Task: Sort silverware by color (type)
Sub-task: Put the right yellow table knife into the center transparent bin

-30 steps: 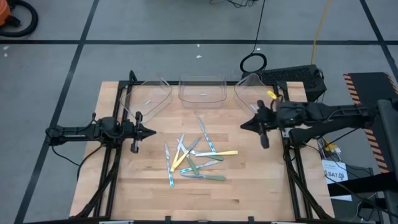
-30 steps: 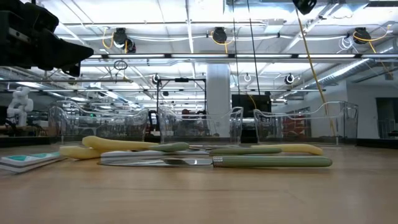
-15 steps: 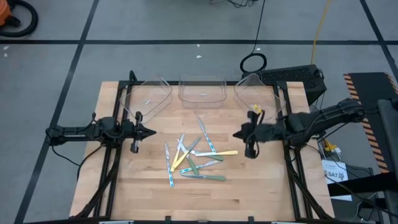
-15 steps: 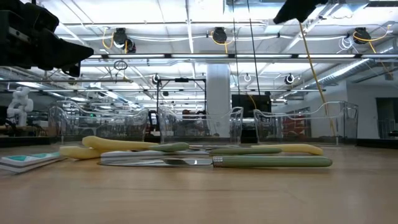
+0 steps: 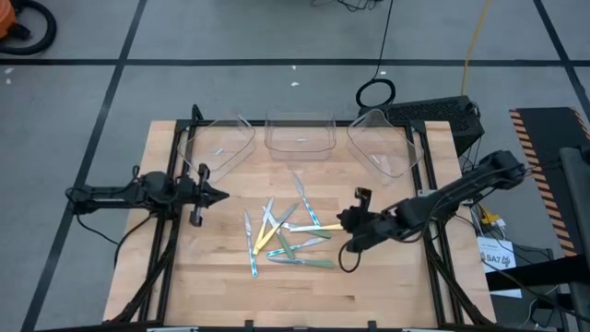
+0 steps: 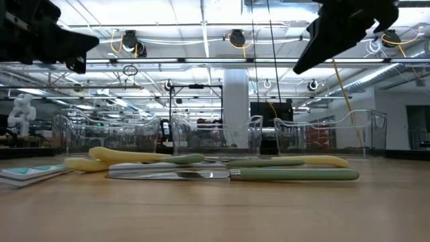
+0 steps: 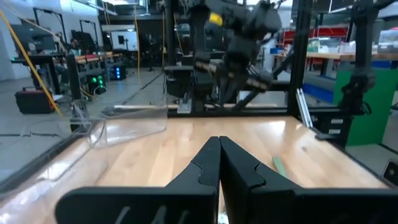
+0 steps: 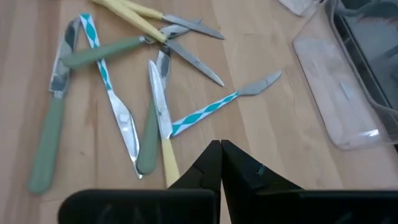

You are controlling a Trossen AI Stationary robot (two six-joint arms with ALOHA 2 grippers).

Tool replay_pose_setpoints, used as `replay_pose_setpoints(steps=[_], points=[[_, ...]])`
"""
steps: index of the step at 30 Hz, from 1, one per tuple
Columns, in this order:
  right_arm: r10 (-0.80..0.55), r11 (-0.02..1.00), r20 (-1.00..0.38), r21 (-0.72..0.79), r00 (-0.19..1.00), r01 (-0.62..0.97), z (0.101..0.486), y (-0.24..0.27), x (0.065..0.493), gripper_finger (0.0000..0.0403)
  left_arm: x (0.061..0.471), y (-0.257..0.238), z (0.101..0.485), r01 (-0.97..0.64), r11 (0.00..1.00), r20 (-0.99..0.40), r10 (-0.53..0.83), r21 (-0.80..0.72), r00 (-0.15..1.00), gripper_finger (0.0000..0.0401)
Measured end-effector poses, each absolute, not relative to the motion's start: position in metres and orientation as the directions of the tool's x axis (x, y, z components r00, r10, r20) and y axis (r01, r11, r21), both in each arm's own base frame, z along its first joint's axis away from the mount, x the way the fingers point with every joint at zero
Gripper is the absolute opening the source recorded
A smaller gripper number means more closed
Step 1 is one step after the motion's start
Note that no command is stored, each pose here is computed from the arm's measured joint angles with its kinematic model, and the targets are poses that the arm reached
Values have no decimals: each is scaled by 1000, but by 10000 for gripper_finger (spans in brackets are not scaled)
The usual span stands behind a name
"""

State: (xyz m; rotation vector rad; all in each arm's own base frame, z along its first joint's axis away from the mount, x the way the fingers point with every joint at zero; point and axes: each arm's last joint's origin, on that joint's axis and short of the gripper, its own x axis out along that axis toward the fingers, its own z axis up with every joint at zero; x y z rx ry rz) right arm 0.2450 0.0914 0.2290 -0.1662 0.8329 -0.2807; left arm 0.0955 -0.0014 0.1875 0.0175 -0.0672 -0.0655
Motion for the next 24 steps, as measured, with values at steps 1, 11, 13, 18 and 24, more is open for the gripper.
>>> replay_pose_setpoints(steps=[1, 11, 13, 18, 24], points=[[-313, 949, -709, -260, 632, 179, 227, 92, 246, 2, 95, -2, 193, 68, 998, 63, -68, 14, 996, 6], [-255, 967, -774, -222, 579, 129, 209, 97, 253, 2, 97, -7, 262, 84, 996, -40, -85, -21, 996, 6], [-239, 971, -789, -204, 566, 126, 206, 98, 254, 2, 102, -10, 270, 112, 994, -43, -111, 16, 993, 6], [-193, 981, -823, -143, 535, 133, 197, 101, 257, 2, 123, -19, 279, 153, 987, -102, -149, 39, 984, 6], [-159, 985, -842, -97, 515, 146, 194, 102, 258, 17, 148, -34, 258, 229, 973, -287, -212, 27, 934, 6]])
